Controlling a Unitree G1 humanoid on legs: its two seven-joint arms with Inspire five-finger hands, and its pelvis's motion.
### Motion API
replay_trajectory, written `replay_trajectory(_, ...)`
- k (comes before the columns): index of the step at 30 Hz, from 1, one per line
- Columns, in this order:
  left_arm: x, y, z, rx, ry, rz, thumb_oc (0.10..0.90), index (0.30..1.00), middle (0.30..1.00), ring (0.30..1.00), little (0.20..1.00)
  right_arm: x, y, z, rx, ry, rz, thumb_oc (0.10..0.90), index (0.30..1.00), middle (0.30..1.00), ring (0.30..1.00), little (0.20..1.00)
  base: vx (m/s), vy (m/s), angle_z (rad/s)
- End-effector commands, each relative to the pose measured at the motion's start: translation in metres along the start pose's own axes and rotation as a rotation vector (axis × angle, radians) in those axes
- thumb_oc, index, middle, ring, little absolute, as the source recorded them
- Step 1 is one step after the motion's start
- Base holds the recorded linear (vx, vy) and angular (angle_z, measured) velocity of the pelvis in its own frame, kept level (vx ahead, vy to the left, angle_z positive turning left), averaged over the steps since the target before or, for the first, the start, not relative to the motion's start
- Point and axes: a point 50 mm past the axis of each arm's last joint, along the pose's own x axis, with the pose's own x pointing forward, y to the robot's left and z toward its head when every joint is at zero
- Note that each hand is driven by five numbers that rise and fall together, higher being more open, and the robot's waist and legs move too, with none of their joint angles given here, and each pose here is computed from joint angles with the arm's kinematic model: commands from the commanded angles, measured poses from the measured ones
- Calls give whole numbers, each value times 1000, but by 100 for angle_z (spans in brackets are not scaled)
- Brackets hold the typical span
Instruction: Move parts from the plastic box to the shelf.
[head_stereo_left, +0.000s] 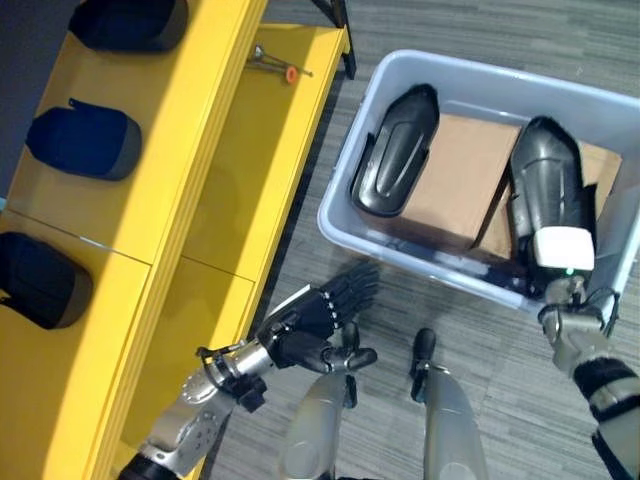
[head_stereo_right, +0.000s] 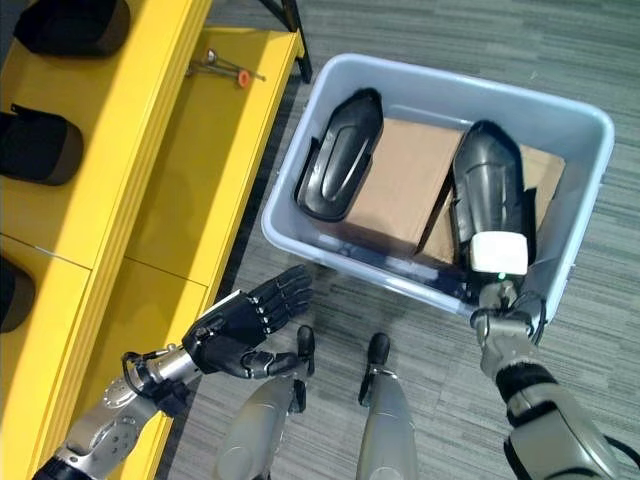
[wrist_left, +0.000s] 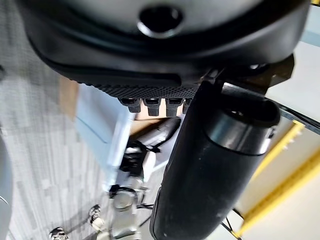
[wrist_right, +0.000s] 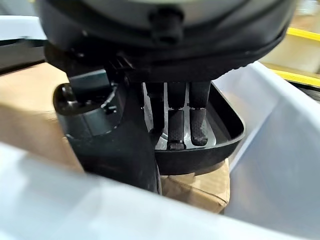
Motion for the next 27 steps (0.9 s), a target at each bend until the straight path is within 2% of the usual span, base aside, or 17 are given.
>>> replay_trajectory(1, 5, -16, 38, 95, -197, -119, 900, 1000, 1000, 1000, 1000, 4, -28, 2, -73, -62, -194, 400, 300, 300, 300, 300, 77, -3, -8)
replay_trajectory(4, -2, -13, 37, 90, -195, -70, 900, 1000, 1000, 1000, 1000, -2, -59, 4, -68, -145, -337, 400, 300, 300, 300, 300, 178, 10, -28)
replay_trajectory(6, -8, -12, 36, 104, -209, -53, 900, 1000, 1000, 1000, 1000, -10, -74, 2, -127, -177, -428, 400, 300, 300, 300, 300, 180, 47, -19)
replay_trajectory(14, -9, -18, 26, 17, -194, -62, 900, 1000, 1000, 1000, 1000, -24, -109, 6, -104, -265, -560, 400, 300, 300, 300, 300, 155, 58, -12)
replay_trajectory(16, -8, -18, 22, 3, -184, -45, 900, 1000, 1000, 1000, 1000, -25, -124, 8, -48, -284, -592, 400, 300, 300, 300, 300, 148, 119, -9)
replay_trajectory(20, -8, -20, 20, -4, -193, -37, 900, 1000, 1000, 1000, 1000, -29, -133, 11, 32, -308, -611, 400, 300, 300, 300, 300, 60, 144, -6)
replay_trajectory(22, -7, -21, 19, -11, -209, -44, 900, 1000, 1000, 1000, 1000, -35, -129, 8, 196, -267, -578, 400, 300, 300, 300, 300, 23, 272, -4)
replay_trajectory(27, -1, -21, 11, -70, -166, -30, 900, 1000, 1000, 1000, 1000, -47, -114, 10, 415, -211, -507, 400, 300, 300, 300, 300, 38, 224, -3)
